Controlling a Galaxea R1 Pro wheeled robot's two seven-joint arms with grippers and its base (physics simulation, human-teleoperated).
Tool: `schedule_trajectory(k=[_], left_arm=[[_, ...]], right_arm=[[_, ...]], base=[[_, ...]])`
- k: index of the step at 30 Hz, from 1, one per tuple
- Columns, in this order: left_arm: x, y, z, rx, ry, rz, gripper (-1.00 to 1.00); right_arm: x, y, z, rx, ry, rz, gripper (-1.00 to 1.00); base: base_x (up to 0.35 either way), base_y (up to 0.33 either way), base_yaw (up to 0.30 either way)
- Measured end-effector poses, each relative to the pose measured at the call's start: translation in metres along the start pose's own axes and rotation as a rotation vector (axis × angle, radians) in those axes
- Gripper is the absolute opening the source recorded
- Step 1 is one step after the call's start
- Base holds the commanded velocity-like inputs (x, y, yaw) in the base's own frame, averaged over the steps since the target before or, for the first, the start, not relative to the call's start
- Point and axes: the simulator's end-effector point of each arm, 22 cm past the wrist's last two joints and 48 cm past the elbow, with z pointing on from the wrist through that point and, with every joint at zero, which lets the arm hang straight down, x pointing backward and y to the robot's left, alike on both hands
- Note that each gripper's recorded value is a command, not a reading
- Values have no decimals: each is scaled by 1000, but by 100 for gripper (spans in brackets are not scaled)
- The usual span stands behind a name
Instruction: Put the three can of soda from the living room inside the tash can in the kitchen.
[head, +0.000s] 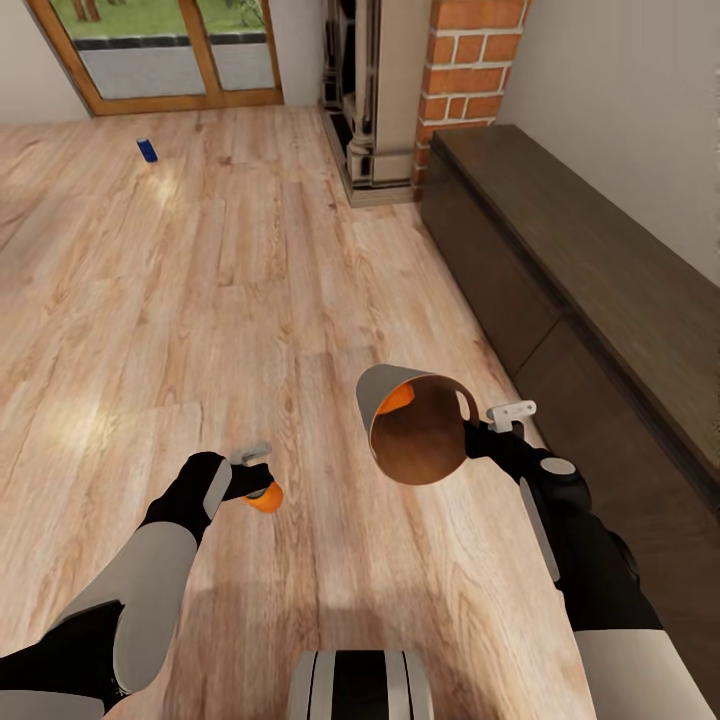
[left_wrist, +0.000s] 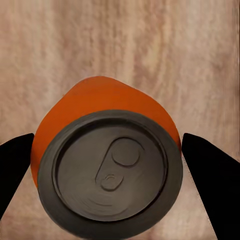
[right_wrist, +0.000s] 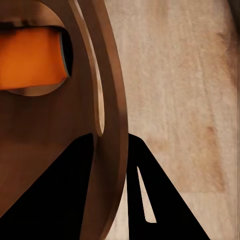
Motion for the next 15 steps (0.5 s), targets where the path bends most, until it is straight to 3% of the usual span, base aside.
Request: schedule_trajectory(k=[11, 15], left_arm=[[-22, -8, -24, 11, -63, 8, -100], [-29, -10, -33, 12, -76, 8, -100]], right_arm=[[-19, 0, -13, 3, -27, -3, -100], [-15, 4, -12, -6, 1, -4, -100]], base=[[0, 0, 0], [0, 0, 0]])
